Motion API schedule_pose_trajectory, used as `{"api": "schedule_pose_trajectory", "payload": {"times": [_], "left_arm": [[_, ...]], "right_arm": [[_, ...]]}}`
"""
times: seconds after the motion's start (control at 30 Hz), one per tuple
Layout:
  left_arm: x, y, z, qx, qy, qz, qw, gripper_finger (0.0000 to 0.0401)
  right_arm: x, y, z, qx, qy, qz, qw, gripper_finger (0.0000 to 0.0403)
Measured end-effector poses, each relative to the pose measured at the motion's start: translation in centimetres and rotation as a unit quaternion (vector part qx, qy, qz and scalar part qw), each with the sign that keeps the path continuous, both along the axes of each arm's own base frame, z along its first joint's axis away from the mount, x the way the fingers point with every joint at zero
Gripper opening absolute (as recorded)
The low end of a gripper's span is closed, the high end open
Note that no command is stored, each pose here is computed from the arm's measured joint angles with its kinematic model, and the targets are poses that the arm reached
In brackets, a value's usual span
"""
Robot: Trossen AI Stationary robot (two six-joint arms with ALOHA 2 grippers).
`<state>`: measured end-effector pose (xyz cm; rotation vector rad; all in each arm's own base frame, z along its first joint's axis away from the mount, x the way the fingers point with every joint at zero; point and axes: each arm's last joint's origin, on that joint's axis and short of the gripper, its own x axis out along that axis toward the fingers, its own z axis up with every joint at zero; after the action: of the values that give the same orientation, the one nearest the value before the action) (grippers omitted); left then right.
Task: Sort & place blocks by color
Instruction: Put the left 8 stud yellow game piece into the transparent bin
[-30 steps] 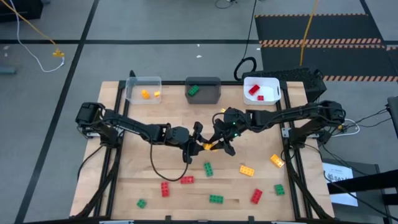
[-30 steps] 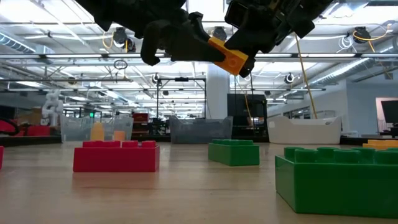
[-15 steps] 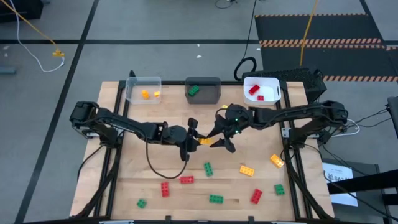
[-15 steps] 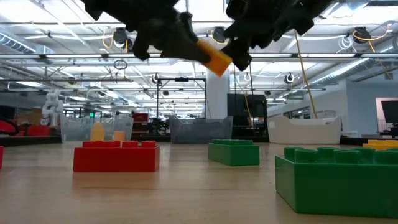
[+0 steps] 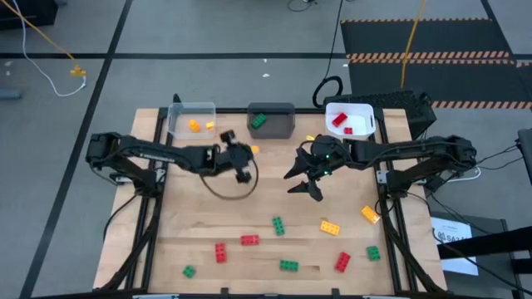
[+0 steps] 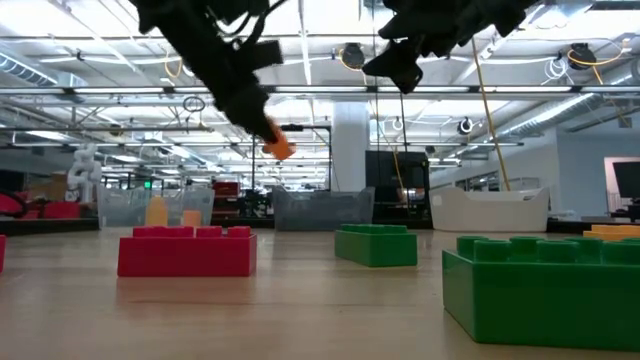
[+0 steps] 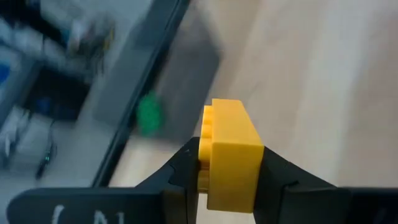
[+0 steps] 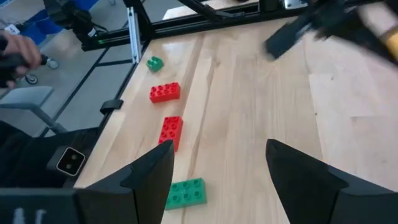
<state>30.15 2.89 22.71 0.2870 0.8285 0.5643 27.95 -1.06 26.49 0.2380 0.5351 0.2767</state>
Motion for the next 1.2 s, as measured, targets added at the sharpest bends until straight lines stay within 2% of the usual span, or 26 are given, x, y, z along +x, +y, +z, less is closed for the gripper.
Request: {"api": "schedule_pose_trajectory", "payload": {"times": [0.17, 0.37, 0.5, 0.63, 0.83, 1.2], "left_arm": [[-1.5, 3.0, 1.7, -0.013, -0.041, 0.071, 0.997, 0.0096], [-3.8, 7.0, 3.7, -0.009, -0.086, 0.154, 0.984, 0.0096], [-5.8, 10.1, 3.9, -0.015, -0.089, 0.227, 0.970, 0.0096], [-7.5, 12.6, 3.4, -0.041, -0.073, 0.272, 0.959, 0.0096], [-9.7, 14.8, 2.7, -0.066, -0.047, 0.325, 0.942, 0.0096], [-12.4, 16.8, 2.1, -0.103, -0.029, 0.381, 0.918, 0.0096]], "right_arm": [[0.1, 0.1, -0.4, 0.001, 0.012, 0.001, 1.000, 0.0243], [-0.2, 0.2, -1.0, 0.004, 0.040, 0.001, 0.999, 0.0242], [-0.6, 0.2, -2.2, 0.021, 0.056, -0.007, 0.998, 0.0242], [-0.9, 0.3, -3.8, 0.025, 0.050, -0.009, 0.998, 0.0242], [-1.4, 0.3, -5.1, 0.022, 0.008, -0.008, 1.000, 0.0242], [-1.7, 0.3, -5.7, 0.020, 0.008, -0.006, 1.000, 0.0242]]}}
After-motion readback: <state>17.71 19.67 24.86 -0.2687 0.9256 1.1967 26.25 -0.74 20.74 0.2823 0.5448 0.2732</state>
